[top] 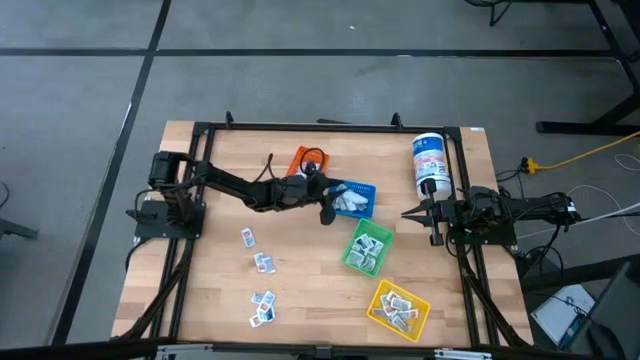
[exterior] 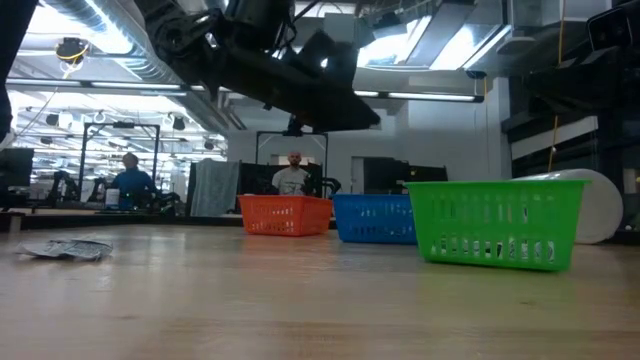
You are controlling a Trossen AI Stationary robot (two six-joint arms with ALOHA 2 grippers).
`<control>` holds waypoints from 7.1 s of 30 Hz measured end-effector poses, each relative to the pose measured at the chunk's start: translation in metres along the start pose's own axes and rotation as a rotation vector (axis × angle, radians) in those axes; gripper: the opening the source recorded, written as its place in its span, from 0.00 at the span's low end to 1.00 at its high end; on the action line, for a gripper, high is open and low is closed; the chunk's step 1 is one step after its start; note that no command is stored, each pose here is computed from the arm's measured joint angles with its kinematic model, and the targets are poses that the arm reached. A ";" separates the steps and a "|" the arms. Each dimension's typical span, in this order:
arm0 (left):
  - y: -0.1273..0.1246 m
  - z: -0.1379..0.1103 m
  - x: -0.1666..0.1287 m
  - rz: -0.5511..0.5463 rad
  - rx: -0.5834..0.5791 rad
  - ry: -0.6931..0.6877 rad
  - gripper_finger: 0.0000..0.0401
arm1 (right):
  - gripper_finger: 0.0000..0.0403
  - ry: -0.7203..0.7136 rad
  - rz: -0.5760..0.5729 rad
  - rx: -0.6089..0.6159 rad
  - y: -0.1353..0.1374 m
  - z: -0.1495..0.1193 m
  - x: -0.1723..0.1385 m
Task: Pick & Place First Aid Supplies
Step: Put the orange ointment pack into the yellow basket
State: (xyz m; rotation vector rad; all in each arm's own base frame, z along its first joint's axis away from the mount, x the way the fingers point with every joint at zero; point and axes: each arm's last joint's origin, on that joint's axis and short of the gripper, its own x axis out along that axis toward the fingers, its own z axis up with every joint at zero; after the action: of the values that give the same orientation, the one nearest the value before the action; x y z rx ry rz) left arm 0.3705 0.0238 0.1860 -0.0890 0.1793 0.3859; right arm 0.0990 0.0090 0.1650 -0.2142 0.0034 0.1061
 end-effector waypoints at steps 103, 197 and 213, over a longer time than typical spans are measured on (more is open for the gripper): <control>-0.172 -0.083 -0.201 -0.454 -0.032 0.901 0.24 | 0.06 0.000 0.000 0.000 0.000 0.000 0.000; -0.163 -0.033 -0.095 -0.456 0.279 0.438 0.01 | 0.06 0.000 0.000 0.000 0.000 0.000 0.000; -0.164 0.011 -0.056 -0.463 0.429 0.075 0.01 | 0.06 0.001 0.000 0.000 0.000 0.000 0.000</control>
State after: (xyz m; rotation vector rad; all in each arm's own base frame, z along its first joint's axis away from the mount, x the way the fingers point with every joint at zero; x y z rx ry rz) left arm 0.3836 -0.1472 0.2159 0.2752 0.3035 -0.1220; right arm 0.0991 0.0090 0.1648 -0.2145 0.0041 0.1062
